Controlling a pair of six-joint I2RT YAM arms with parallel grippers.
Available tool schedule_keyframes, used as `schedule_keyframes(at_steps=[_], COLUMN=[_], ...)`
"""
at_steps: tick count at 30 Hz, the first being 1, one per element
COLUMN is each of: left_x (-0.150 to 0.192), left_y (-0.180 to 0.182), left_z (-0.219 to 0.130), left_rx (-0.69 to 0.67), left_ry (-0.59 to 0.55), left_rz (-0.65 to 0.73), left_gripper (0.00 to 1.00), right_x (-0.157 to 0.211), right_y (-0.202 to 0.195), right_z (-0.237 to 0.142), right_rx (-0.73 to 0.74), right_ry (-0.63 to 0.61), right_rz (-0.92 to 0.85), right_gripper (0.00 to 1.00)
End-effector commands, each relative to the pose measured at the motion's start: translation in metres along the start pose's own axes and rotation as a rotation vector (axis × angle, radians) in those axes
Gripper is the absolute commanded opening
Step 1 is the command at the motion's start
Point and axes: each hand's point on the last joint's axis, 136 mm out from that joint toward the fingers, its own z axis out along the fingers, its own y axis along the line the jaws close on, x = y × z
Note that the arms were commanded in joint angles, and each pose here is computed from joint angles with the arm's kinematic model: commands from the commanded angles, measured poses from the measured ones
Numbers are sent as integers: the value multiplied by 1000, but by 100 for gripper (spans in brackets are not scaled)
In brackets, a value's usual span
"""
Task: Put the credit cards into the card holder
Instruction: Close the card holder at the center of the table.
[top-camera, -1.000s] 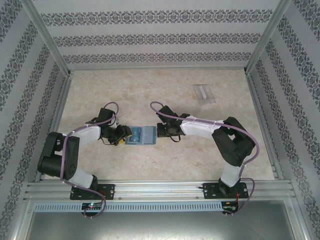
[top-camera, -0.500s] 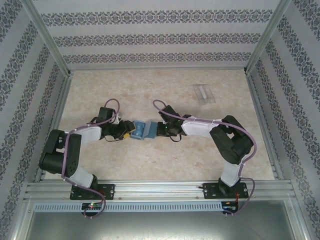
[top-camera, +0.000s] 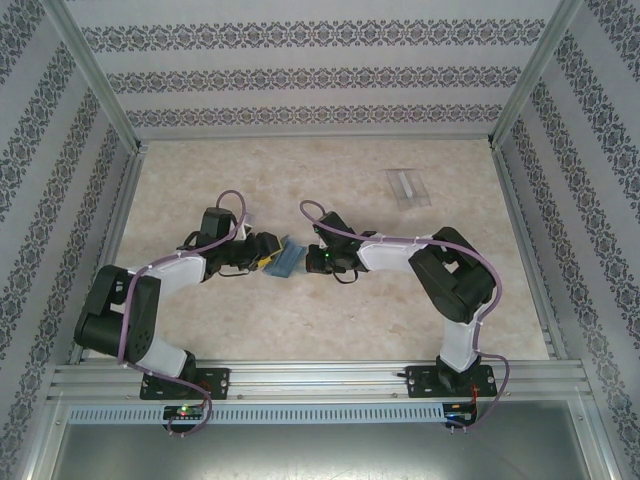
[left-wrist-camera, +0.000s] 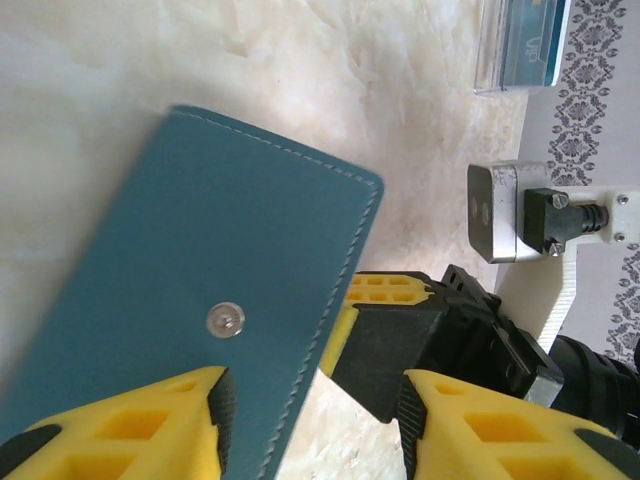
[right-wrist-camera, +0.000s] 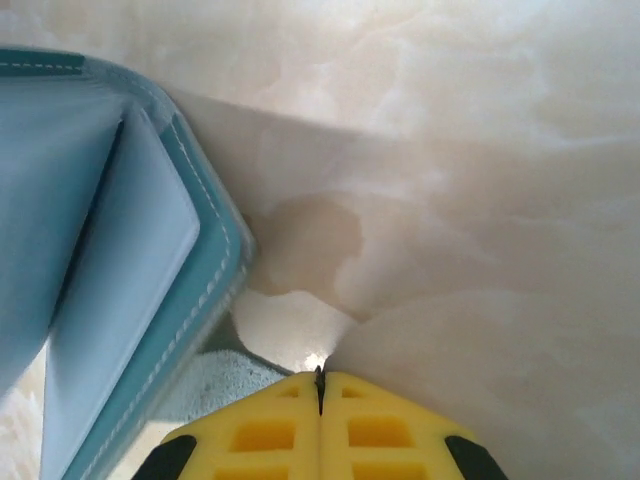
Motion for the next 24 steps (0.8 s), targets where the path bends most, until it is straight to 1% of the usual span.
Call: schedule_keyframes(at_steps=[1,4,10,13,14,16,20,22,24], left_x=[2,8,6,4,2,-2,-7,-7,-4], left_y=[-19,-24,-12,-2,0,3,5,2,2], left_z=[13,23,27,33,34,36,38,38,36], left_rx=[52,69,0,-23,-26,-40,-90,-104,-146], left_ry=[53,96,94,83,65,47,46,48,66], left_rz=[20,23,21,3,5,12,21,38,63], left_gripper=[51,53,53,53,53,53,52,47,45], right_x=[-2,-4,-11,-15,-17,-19,-22,-25,-28], right_y=[8,2,-2,3,6,12,23,26,22], right_z=[5,2,-14,-22,-25,-27,-31,-35,-40], right_rx=[-23,-11,-13,-44,-59,-89,-162,-195,-211], right_ry=[-8,-23,-89,-110,-118,-131,-145,-161,-184], right_rz=[0,13,4,-1,-6,-19,-3,7,28], right_gripper=[0,1,5,7,9,16,22,27,33])
